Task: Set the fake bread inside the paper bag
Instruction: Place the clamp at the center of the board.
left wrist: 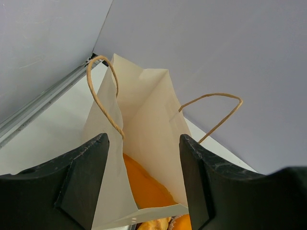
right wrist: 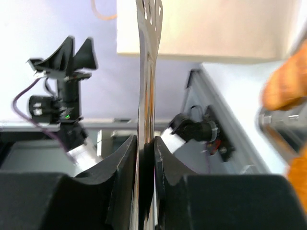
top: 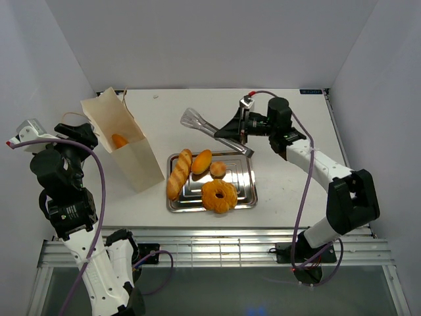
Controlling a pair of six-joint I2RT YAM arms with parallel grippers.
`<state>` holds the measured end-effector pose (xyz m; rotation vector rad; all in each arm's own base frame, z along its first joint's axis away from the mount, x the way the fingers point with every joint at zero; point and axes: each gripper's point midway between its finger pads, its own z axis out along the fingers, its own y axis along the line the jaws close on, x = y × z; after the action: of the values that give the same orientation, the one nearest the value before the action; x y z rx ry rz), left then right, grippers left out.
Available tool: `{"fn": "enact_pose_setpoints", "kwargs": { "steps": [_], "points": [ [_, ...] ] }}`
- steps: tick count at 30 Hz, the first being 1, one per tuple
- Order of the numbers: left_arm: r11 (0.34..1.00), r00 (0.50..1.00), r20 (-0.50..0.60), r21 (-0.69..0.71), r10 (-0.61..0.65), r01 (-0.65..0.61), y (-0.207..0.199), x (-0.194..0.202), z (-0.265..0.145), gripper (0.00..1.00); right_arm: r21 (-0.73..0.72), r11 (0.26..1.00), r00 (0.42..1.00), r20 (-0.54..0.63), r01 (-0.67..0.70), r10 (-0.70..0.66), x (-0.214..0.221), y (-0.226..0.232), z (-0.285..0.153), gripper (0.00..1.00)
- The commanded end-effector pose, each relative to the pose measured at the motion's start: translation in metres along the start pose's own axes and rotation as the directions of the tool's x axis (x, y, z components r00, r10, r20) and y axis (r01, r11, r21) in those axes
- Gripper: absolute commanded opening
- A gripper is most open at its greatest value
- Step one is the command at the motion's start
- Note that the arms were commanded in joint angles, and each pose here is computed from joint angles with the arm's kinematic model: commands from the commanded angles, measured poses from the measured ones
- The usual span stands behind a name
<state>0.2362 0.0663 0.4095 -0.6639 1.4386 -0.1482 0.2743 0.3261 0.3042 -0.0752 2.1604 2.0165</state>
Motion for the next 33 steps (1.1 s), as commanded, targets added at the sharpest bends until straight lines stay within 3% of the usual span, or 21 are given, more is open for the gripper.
{"fn": "enact_pose_setpoints", "kwargs": {
  "steps": [1,6,7,13,19,26,30,33],
  "points": [
    [0.999,1.0,-0.009,0.029,-0.013,0.013,-0.005,0.003,0.0,0.71,0.103,0.981,0.98,0.093,0.166,-0.176,-0.022,-0.011,-0.039,0.24],
    [0.999,1.0,-0.019,0.052,-0.014,0.015,-0.009,0.005,0.001,0.71,0.485,0.867,0.957,0.181,0.114,-0.227,-0.047,-0.096,-0.104,0.24],
    [0.998,1.0,-0.025,0.056,-0.014,0.015,-0.009,0.006,0.003,0.71,0.568,0.812,0.941,0.185,0.132,-0.282,-0.052,-0.112,-0.116,0.25],
    [0.993,0.998,-0.063,0.111,-0.02,0.027,-0.02,0.01,0.004,0.71,0.774,0.634,0.931,0.231,0.0,-0.283,-0.035,-0.185,-0.169,0.26],
    [0.99,0.996,-0.088,0.137,-0.029,0.041,-0.024,0.015,0.007,0.71,0.874,0.478,0.917,0.256,-0.085,-0.305,-0.013,-0.236,-0.206,0.26],
    [0.989,0.993,-0.108,0.134,-0.041,0.056,-0.021,0.025,0.009,0.71,0.903,0.412,0.88,0.293,-0.126,-0.374,-0.004,-0.253,-0.226,0.27],
    [0.988,0.992,-0.117,0.138,-0.053,0.069,-0.021,0.029,0.01,0.7,0.913,0.378,0.897,0.29,-0.155,-0.333,0.008,-0.271,-0.23,0.3],
    [0.987,0.992,-0.113,0.143,-0.055,0.071,-0.022,0.027,0.01,0.7,0.903,0.391,0.904,0.306,-0.176,-0.3,0.021,-0.283,-0.227,0.36]
  ]
}}
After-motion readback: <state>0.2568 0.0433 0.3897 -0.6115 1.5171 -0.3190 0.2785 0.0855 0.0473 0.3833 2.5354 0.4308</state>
